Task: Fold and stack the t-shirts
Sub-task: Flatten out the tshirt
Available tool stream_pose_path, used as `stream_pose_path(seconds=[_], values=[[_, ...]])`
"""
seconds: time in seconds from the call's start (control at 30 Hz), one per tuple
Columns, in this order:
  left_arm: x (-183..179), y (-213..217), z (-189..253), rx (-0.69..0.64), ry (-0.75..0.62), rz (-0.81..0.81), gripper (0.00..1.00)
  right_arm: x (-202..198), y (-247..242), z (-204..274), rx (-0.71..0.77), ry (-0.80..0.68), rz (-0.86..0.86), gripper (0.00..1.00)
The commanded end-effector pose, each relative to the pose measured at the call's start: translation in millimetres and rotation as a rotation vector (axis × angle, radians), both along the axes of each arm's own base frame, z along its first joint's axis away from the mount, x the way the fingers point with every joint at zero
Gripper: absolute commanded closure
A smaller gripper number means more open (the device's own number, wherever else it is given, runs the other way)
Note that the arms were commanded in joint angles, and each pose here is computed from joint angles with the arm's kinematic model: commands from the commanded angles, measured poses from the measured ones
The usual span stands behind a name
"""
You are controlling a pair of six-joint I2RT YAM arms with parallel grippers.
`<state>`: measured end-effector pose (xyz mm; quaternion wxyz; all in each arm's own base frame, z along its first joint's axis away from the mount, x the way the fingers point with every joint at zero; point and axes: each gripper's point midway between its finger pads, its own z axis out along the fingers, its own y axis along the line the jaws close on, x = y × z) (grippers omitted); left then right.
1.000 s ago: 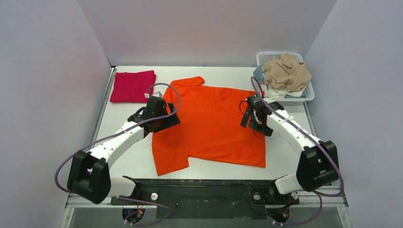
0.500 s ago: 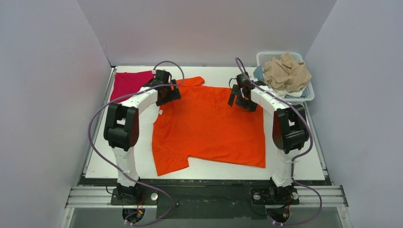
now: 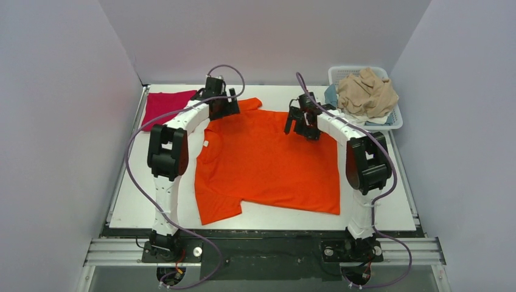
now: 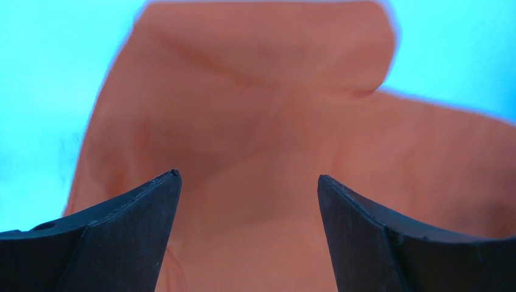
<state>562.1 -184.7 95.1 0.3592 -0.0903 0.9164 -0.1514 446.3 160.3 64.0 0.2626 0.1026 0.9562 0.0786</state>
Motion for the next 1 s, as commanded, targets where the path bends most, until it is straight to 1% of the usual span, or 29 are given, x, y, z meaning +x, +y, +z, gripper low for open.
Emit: stream_pose_path(seconds=[0.0, 0.03, 0.1, 0.13, 0.23, 0.27, 0.37, 0.4, 0.43, 0.5, 0.53, 0.57, 0.63, 0.73, 0.8, 0.83, 0.87, 0.93, 0.97], values=[[-46.0, 3.5, -41.9, -0.024, 0.108, -0.007, 0.07, -39.3, 8.1, -18.0, -0.033, 0.079, 0.065, 0.15], [-50.1, 4.9, -35.3, -0.037, 0.099, 0.009, 0.07, -49.8, 5.5, -27.2, -0.047, 0.106, 0.069, 0.15], [-75.5, 13.1, -56.5, -0.027, 0.152, 0.023, 0.07, -68.0, 5.0, -39.3, -0.063, 0.146, 0.082, 0.15], [-81.8, 14.6, -58.9, -0.027, 0.162, 0.025, 0.07, -80.8, 4.6, -46.3, -0.071, 0.171, 0.088, 0.15], [-120.7, 28.8, -76.7, -0.01, 0.233, 0.067, 0.07, -105.0, 6.3, -58.0, -0.076, 0.204, 0.098, 0.15], [-129.1, 34.5, -81.5, 0.005, 0.245, 0.089, 0.07, -118.6, 5.7, -62.2, -0.082, 0.221, 0.108, 0.15], [-180.3, 48.6, -95.2, 0.026, 0.326, 0.113, 0.07, -141.9, 4.2, -67.5, -0.086, 0.234, 0.109, 0.16], [-188.8, 52.3, -95.5, 0.031, 0.329, 0.127, 0.07, -154.2, 1.8, -68.9, -0.091, 0.241, 0.113, 0.16], [-207.6, 57.4, -98.0, 0.038, 0.342, 0.132, 0.07, -159.7, 1.1, -69.0, -0.09, 0.242, 0.108, 0.16], [-226.7, 62.7, -93.2, 0.039, 0.342, 0.142, 0.07, -176.6, 1.4, -68.3, -0.082, 0.244, 0.114, 0.16], [-229.1, 62.7, -83.6, 0.03, 0.319, 0.141, 0.07, -187.0, 2.2, -67.3, -0.08, 0.243, 0.128, 0.16], [-238.1, 63.9, -83.7, 0.041, 0.33, 0.139, 0.07, -191.3, 5.8, -63.0, -0.074, 0.232, 0.14, 0.16], [-244.2, 61.9, -72.2, 0.046, 0.304, 0.129, 0.07, -200.3, 3.8, -64.2, -0.086, 0.238, 0.155, 0.16], [-235.2, 55.8, -46.5, 0.056, 0.234, 0.107, 0.07, -190.8, -2.4, -50.3, -0.122, 0.185, 0.149, 0.15], [-214.5, 53.1, -23.6, 0.07, 0.169, 0.108, 0.07, -176.1, -4.0, -31.6, -0.138, 0.129, 0.142, 0.15], [-196.3, 50.9, -1.1, 0.071, 0.115, 0.116, 0.07, -163.5, -0.9, -14.6, -0.127, 0.08, 0.139, 0.15], [-187.5, 50.5, 5.3, 0.088, 0.096, 0.108, 0.07, -158.4, -1.6, -6.1, -0.131, 0.058, 0.135, 0.15], [-147.3, 38.9, 48.1, 0.079, -0.026, 0.082, 0.07, -145.3, 1.8, 17.3, -0.113, -0.006, 0.134, 0.15], [-138.0, 35.0, 53.8, 0.078, -0.049, 0.066, 0.07, -139.7, 3.0, 28.4, -0.102, -0.035, 0.133, 0.15]])
